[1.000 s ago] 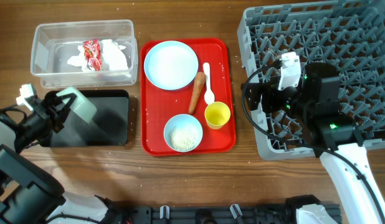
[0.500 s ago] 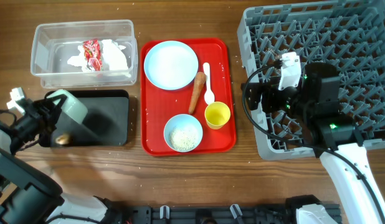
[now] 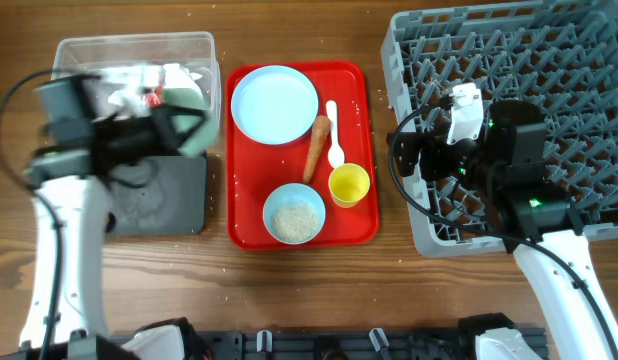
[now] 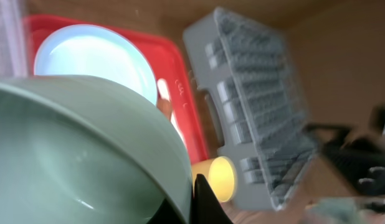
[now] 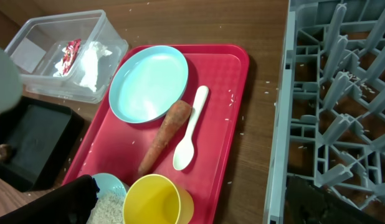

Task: Sort waste into correct bins and load items into the dishwasher rack
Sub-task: 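Set the green bowl back on the red tray, then grasp the blue rice bowl with the left gripper and lift it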

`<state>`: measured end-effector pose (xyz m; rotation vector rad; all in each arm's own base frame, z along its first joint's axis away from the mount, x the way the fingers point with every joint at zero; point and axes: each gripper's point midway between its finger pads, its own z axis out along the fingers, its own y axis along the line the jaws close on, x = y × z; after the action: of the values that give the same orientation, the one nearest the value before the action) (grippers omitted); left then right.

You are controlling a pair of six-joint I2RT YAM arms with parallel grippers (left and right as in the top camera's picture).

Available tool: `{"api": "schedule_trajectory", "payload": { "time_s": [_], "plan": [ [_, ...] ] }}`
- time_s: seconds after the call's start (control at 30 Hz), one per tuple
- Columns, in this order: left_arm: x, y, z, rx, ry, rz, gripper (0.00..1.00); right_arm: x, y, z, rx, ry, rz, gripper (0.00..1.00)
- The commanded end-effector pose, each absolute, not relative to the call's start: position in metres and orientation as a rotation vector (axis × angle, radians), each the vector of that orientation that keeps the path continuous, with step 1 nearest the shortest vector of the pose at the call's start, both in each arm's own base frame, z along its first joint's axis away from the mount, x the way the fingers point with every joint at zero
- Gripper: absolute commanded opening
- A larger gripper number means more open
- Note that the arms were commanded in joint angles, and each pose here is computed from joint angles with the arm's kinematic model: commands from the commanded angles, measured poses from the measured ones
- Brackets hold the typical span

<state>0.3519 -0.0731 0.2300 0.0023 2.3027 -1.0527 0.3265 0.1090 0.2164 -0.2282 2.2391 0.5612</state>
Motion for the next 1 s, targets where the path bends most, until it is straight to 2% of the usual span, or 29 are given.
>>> {"api": "schedule_trajectory", "payload": {
  "time_s": [0.0, 0.2, 0.47, 0.5, 0.57, 0.63, 0.77, 0.9, 0.97],
  "plan": [
    [0.360, -0.107, 0.195, 0.094, 2.460, -0.551, 0.04, 0.329, 0.112, 0.224, -0.221, 2.227, 0.589, 1.00],
    [0.351, -0.161, 0.136, 0.338, 2.558, -0.102, 0.04, 0.328, 0.111, 0.222, -0.219, 2.235, 0.584, 1.00],
    [0.348, -0.157, 0.052, 0.374, 2.744, 0.110, 0.04, 0.327, 0.108, 0.218, -0.206, 2.256, 0.564, 1.00],
    [0.348, -0.156, 0.050, 0.375, 2.748, 0.113, 0.07, 0.327, 0.108, 0.218, -0.206, 2.255, 0.564, 1.00],
    [0.349, -0.157, 0.051, 0.374, 2.743, 0.110, 0.26, 0.327, 0.108, 0.218, -0.206, 2.255, 0.563, 1.00],
    [0.350, -0.158, 0.052, 0.372, 2.738, 0.106, 0.40, 0.327, 0.108, 0.218, -0.206, 2.255, 0.563, 1.00],
    [0.352, -0.159, 0.069, 0.370, 2.733, 0.103, 0.47, 0.327, 0.108, 0.218, -0.206, 2.255, 0.563, 1.00],
    [0.342, -0.166, 0.129, 0.387, 2.740, 0.008, 0.50, 0.327, 0.108, 0.218, -0.206, 2.255, 0.564, 1.00],
    [0.325, -0.184, 0.148, 0.459, 2.736, -0.151, 0.56, 0.327, 0.108, 0.218, -0.206, 2.255, 0.563, 1.00]
  ]
}}
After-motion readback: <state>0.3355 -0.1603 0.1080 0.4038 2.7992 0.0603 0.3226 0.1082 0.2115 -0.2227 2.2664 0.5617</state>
